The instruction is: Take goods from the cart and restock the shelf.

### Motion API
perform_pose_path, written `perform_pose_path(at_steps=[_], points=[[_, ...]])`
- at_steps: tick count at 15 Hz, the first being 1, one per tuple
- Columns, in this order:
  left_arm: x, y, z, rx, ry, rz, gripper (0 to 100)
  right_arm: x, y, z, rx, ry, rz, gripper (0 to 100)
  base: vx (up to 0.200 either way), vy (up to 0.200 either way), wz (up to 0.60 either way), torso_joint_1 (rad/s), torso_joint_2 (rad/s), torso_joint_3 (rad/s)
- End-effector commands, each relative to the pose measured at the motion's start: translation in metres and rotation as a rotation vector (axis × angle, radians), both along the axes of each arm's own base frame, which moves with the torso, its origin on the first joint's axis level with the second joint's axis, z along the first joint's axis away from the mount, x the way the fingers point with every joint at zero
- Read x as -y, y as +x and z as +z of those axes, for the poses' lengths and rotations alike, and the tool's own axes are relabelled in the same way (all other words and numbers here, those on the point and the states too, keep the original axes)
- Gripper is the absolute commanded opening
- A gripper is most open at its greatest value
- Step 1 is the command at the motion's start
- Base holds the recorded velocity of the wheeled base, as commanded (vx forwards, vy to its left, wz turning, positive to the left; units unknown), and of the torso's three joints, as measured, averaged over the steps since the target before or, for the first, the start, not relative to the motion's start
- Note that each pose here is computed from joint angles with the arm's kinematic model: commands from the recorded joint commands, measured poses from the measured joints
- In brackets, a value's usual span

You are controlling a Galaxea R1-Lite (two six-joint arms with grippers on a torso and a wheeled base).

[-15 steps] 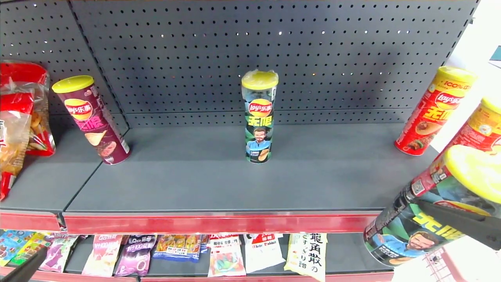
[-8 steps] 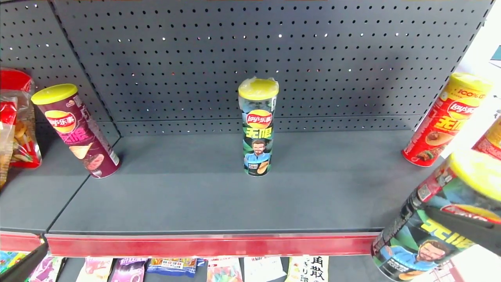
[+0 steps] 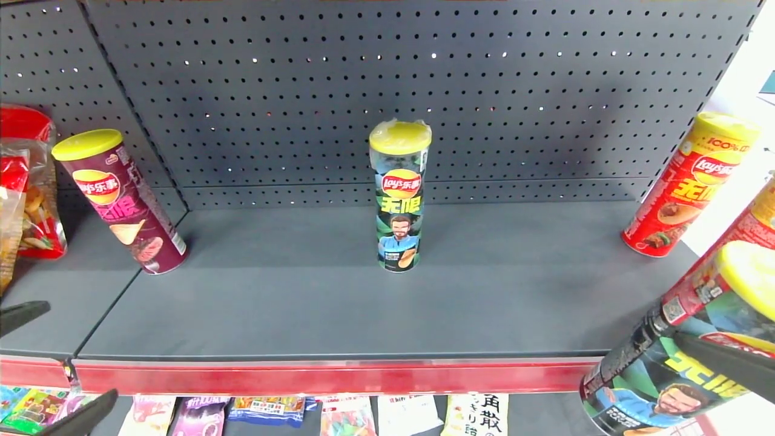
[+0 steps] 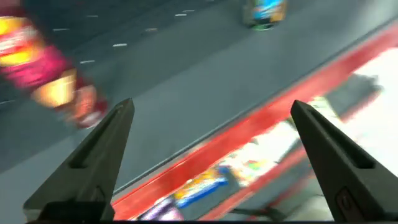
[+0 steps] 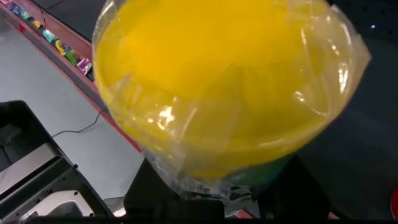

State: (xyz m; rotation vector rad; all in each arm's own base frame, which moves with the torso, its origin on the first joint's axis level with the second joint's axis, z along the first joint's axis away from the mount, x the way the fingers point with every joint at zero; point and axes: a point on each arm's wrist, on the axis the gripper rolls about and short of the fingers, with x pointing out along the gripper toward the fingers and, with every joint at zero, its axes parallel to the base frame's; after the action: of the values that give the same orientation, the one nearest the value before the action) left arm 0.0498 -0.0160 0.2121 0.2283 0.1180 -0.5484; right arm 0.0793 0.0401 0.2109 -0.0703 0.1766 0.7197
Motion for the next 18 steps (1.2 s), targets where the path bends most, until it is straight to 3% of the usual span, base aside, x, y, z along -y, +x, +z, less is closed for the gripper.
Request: perform_pose_path(at_steps=[1,2,3,5,7,8,9,10,12,14,15,18], points=[[0.009,0.028,0.013,-0.087,-0.027,-0.064,100,0.001,-0.001,0.001,0.008,0.002,0.000,0,0.000,0.000,0.00,0.000,0.00,0.000],[0.010,0.037,0.010,-0.117,-0.010,-0.037,100,0.000,0.000,0.002,0.007,0.001,0.000,0,0.000,0.000,0.00,0.000,0.00,0.000],[0.016,0.049,0.007,-0.160,-0.001,-0.055,100,-0.001,0.002,0.002,0.002,0.000,0.001,0,0.000,0.000,0.00,0.000,0.00,0.000],[0.033,0.076,0.003,-0.183,-0.006,-0.137,100,-0.001,0.003,0.001,-0.005,-0.002,-0.004,0,0.000,0.000,0.00,0.000,0.00,0.000],[0.046,0.109,-0.002,-0.164,0.010,-0.138,100,-0.002,0.005,0.002,-0.008,-0.004,-0.007,0,0.000,0.000,0.00,0.000,0.00,0.000],[0.046,0.109,-0.002,-0.164,0.010,-0.138,100,-0.002,0.005,0.002,-0.008,-0.004,-0.007,0,0.000,0.000,0.00,0.000,0.00,0.000],[0.072,0.162,0.002,-0.107,0.007,-0.139,100,-0.003,0.007,0.005,-0.007,-0.004,-0.007,0,0.000,0.000,0.00,0.000,0.00,0.000],[0.087,0.183,0.006,-0.125,-0.043,-0.165,100,-0.003,0.009,0.006,-0.005,-0.003,-0.008,0,0.000,0.000,0.00,0.000,0.00,0.000],[0.112,0.199,0.018,-0.137,-0.111,-0.199,100,-0.004,0.012,0.014,0.010,0.003,-0.008,0,0.000,0.000,0.00,0.000,0.00,0.000],[0.119,0.213,0.019,-0.120,-0.108,-0.181,100,-0.005,0.012,0.017,0.019,0.007,-0.007,0,0.000,0.000,0.00,0.000,0.00,0.000],[0.126,0.229,0.026,-0.078,-0.128,-0.195,100,-0.005,0.013,0.018,0.019,0.007,-0.004,0,0.000,0.000,0.00,0.000,0.00,0.000],[0.132,0.242,0.033,-0.064,-0.147,-0.293,100,-0.005,0.014,0.018,0.017,0.007,-0.004,0,0.000,0.000,0.00,0.000,0.00,0.000]])
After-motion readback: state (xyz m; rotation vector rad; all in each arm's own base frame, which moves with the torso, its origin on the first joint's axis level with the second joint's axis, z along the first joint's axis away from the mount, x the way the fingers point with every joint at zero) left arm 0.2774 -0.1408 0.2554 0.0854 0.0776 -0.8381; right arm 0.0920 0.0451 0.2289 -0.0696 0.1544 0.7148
